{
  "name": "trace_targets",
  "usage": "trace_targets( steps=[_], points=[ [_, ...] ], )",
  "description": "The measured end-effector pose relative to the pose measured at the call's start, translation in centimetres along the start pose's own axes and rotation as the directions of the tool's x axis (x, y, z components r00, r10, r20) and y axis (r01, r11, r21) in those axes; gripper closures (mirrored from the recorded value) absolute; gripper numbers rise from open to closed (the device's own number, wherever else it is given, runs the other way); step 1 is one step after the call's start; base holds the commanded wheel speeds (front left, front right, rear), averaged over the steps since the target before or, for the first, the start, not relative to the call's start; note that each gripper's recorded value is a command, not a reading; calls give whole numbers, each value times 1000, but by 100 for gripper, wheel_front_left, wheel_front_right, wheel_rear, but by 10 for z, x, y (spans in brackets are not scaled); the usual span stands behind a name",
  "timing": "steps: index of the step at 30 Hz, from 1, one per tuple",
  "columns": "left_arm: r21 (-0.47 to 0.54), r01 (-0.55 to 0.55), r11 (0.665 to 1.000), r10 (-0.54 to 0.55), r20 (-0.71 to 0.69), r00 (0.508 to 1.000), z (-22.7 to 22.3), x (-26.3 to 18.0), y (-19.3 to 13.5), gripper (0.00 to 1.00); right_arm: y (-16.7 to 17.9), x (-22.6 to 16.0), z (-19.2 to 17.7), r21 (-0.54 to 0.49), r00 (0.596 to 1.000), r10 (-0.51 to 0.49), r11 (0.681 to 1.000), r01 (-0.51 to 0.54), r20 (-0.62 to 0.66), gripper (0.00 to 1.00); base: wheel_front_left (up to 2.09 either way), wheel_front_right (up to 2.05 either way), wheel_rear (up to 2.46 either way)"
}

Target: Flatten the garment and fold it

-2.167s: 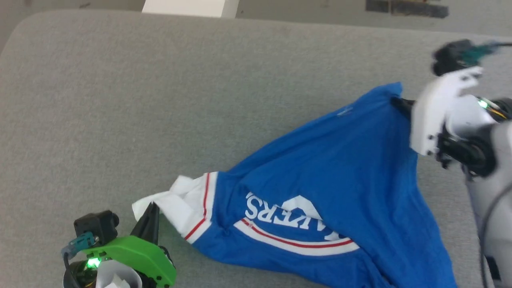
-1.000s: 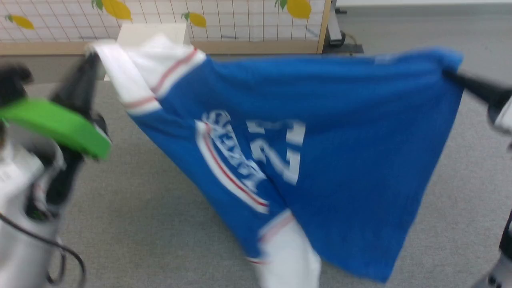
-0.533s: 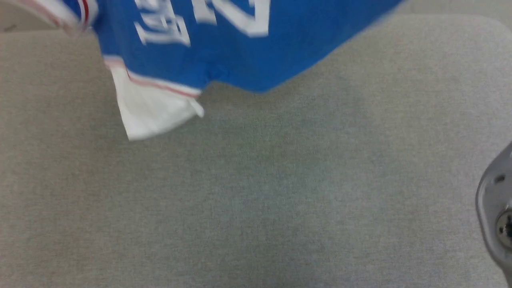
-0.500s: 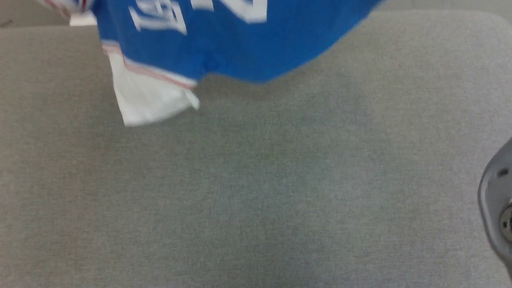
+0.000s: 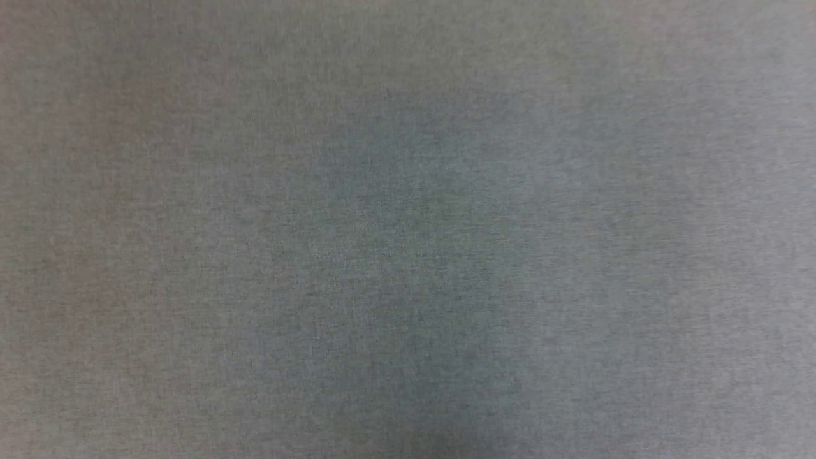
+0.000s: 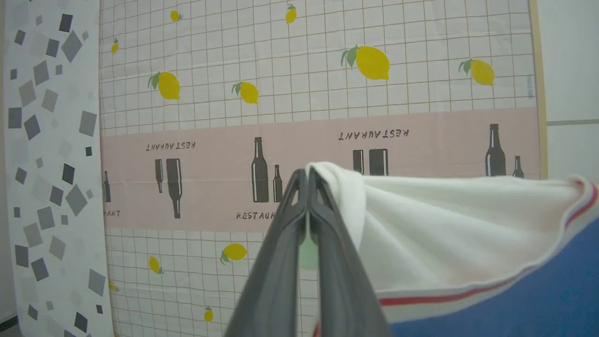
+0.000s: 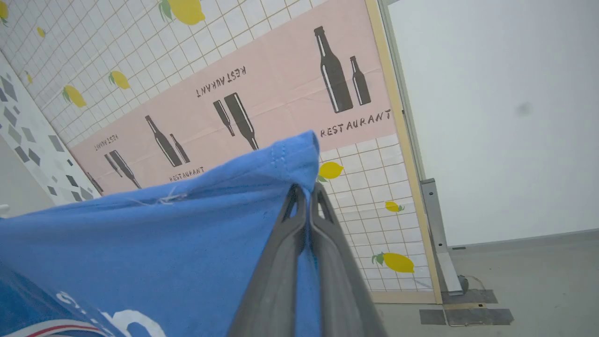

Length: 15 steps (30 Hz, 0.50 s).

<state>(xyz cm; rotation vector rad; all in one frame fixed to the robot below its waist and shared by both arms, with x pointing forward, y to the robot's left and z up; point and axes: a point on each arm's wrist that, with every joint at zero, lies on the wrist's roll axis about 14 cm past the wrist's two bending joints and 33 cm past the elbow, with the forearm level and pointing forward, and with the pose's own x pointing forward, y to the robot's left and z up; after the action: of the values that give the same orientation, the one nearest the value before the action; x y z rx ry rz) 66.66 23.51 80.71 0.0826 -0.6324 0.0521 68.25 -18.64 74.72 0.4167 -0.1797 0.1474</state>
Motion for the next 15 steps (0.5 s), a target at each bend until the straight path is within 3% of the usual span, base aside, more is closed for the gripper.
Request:
trace_targets(
  steps=[9,11,15],
  points=[
    [-14,68,998,-70,-185,980,-97,-38,-8,100,-25,8,-95,77,984,-34,996,48,-177,100,0,0,0],
    [-49,122,991,-131,-263,956,-125,-69,-15,100,-36,-12,-143,112,959,-46,991,80,-279,100,0,0,0],
    [-108,135,985,-162,-315,935,-136,-103,-15,100,-35,-40,-162,168,952,-22,983,77,-306,100,0,0,0]
  ],
)
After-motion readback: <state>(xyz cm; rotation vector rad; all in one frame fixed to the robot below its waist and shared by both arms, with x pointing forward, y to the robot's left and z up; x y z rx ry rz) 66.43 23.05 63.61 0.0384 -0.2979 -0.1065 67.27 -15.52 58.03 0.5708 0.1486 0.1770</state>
